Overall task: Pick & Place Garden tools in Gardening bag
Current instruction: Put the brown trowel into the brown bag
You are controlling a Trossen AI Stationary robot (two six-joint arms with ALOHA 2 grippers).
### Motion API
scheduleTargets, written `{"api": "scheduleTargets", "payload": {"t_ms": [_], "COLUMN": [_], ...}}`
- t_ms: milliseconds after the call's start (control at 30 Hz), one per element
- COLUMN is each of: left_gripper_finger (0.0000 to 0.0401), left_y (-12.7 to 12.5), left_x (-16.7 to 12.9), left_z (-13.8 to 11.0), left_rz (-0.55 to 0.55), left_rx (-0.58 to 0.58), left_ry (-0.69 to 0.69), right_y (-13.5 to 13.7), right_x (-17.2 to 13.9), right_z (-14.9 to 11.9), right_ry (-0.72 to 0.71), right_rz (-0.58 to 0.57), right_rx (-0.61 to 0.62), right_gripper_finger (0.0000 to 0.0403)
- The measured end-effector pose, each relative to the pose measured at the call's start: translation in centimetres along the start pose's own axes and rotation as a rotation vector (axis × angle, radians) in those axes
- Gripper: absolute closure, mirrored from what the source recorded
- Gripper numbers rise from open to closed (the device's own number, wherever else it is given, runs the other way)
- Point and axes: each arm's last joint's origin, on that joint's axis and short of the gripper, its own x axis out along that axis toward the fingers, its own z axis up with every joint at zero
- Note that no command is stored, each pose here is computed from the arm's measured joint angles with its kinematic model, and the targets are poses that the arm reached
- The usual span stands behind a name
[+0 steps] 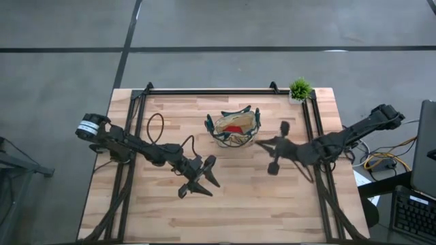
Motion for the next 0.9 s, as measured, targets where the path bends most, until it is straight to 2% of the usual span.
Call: {"api": "scheduleTargets", "payload": {"t_ms": [300, 900], "left_gripper_finger": [0.0204, 0.0204], "left_y": [0.0, 0.0], "left_x": [0.0, 0.0], "left_z": [0.0, -0.1], "left_rz": [0.001, 0.002], "left_rx": [0.016, 0.020], "left_ry": [0.005, 0.006], "right_y": [-2.2, -3.6], "right_x": [-1.8, -0.2], "right_z": [-2.2, -2.8], "right_ry": [-0.022, 0.023], "right_rz": [-0.085, -0.215], "right_rx": [0.059, 0.033], "right_gripper_finger": [0.0395, 0.0395]}}
